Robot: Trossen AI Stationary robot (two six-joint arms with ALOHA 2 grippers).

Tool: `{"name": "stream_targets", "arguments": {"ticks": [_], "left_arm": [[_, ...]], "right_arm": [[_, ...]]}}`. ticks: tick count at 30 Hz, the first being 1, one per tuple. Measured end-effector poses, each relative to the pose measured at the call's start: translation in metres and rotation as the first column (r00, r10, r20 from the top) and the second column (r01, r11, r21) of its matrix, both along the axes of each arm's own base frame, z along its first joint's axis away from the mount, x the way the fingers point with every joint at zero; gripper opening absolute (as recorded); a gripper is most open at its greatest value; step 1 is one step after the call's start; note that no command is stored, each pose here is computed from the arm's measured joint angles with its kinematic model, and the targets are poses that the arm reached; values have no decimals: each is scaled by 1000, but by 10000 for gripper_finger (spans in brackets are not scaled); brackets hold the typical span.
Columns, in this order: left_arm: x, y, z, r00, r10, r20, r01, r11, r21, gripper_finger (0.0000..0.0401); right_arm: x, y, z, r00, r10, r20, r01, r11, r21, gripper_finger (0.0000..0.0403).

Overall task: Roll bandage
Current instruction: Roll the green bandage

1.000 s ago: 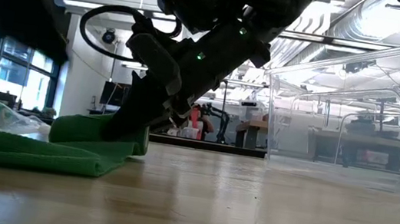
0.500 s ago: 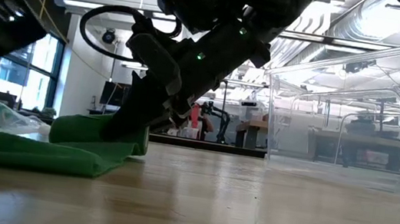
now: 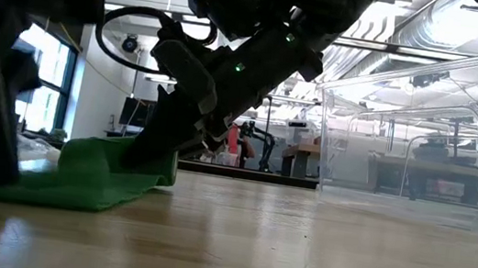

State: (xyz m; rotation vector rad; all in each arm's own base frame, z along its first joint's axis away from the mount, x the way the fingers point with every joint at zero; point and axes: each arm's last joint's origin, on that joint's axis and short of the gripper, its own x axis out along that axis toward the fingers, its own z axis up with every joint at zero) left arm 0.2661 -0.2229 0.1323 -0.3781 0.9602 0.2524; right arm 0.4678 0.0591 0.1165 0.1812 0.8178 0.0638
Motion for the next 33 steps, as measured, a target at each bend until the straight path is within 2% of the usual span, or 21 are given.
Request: {"name": "stream_targets", "arguments": {"ticks": [3, 7, 10, 14, 19, 21, 24, 26, 33], "left_arm": [[1, 1, -7, 999, -9, 38, 11, 998, -69, 62], [-1, 2, -9, 999, -4, 45, 8, 997, -81, 77], [-2, -3, -7, 997, -36, 74, 39, 998, -45, 59], [1, -10, 2, 991, -93, 98, 94, 996, -5, 11], [5, -18, 17, 986, -140, 94, 133, 988, 73, 2], [4, -16, 20, 993, -91, 70, 84, 992, 90, 2], [2, -8, 16, 1000, 1, 25, -3, 997, 82, 14], [4, -4, 15, 1000, 8, -1, -8, 998, 60, 28], [9, 3, 7, 1000, 12, 22, -13, 1000, 5, 105]], "right_arm": [[0, 0, 0, 1000, 0, 0, 0, 1000, 1, 52], [0, 1, 0, 1000, 0, 1, 0, 1000, -1, 52], [0, 1, 0, 1000, 1, 0, -1, 1000, 0, 52], [0, 1, 0, 1000, 1, 1, -1, 1000, 0, 52], [0, 1, 0, 1000, 1, 2, -1, 1000, 0, 52], [0, 1, 0, 1000, 1, 2, -1, 1000, 0, 52], [0, 1, 0, 1000, 1, 2, -1, 1000, 0, 52], [0, 1, 0, 1000, 1, 2, -1, 1000, 0, 52], [0, 1, 0, 1000, 2, 4, -2, 1000, 0, 52]]}}
